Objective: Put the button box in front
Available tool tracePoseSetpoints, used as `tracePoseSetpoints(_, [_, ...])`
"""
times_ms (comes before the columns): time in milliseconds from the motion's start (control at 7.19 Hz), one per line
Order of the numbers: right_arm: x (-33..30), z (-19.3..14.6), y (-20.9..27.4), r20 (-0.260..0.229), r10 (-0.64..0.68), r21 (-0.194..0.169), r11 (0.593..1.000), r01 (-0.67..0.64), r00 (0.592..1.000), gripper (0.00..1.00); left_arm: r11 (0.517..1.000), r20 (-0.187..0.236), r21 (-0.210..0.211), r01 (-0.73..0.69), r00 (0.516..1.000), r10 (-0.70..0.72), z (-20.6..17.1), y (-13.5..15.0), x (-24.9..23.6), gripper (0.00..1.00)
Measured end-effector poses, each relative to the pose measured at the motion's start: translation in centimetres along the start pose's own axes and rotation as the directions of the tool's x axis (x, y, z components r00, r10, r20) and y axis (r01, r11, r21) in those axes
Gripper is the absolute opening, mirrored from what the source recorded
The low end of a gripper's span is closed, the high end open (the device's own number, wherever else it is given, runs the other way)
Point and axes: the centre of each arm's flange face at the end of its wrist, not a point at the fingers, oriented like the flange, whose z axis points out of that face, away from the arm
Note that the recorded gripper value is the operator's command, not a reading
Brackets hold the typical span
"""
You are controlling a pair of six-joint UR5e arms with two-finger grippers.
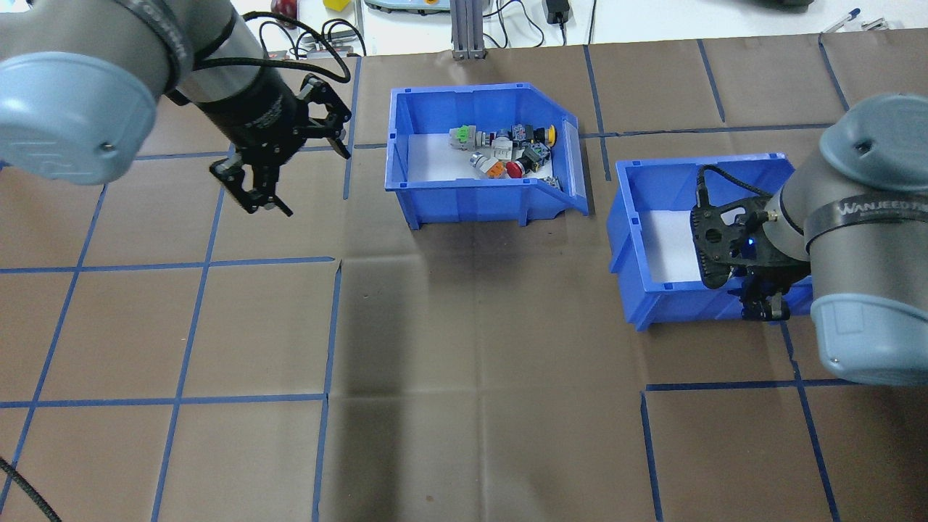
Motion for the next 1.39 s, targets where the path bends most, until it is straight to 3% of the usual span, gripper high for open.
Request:
tracePoseSetpoints(139, [-0.9, 0.1, -1.2, -0.002, 0.001, 0.001, 1.0, -0.001, 1.0, 0.1, 0.959, 0.038, 0.03, -0.281, 0.959, 0.28, -2.1, 1.1, -1.7, 0.99])
tracePoseSetpoints(278, [-1.7, -0.1, -2.8, -0.007, -0.001, 0.003, 1.0, 0.001, 1.0, 0.1, 0.864, 0.081, 0.027, -0.502, 0.863, 0.499, -3.5, 2.3, -3.1, 0.99])
tracePoseSetpoints(417, [-2.3, -0.2, -4.9, -0.011, 0.005, 0.006, 1.0, -0.005, 1.0, 0.11, 0.775, 0.1, 0.01, -0.632, 0.772, 0.628, -4.4, 3.4, -4.1, 0.99])
tracePoseSetpoints(696, [-4.1, -0.5, -10.0, -0.026, 0.009, 0.015, 1.0, -0.009, 1.0, 0.12, 0.684, 0.101, -0.023, -0.729, 0.679, 0.727, -3.7, 4.6, -5.1, 0.99])
tracePoseSetpoints(974, [-5.9, 0.1, -16.6, -0.07, -0.022, 0.035, 0.999, 0.024, 0.997, 0.13, 0.667, 0.093, -0.041, -0.744, 0.662, 0.744, -2.5, 5.0, -5.8, 0.99])
tracePoseSetpoints(1391, [-9.4, 2.9, -25.5, -0.108, -0.049, 0.047, 0.997, 0.054, 0.993, 0.13, 0.694, 0.092, -0.044, -0.719, 0.689, 0.719, -1.5, 2.9, -6.7, 0.99])
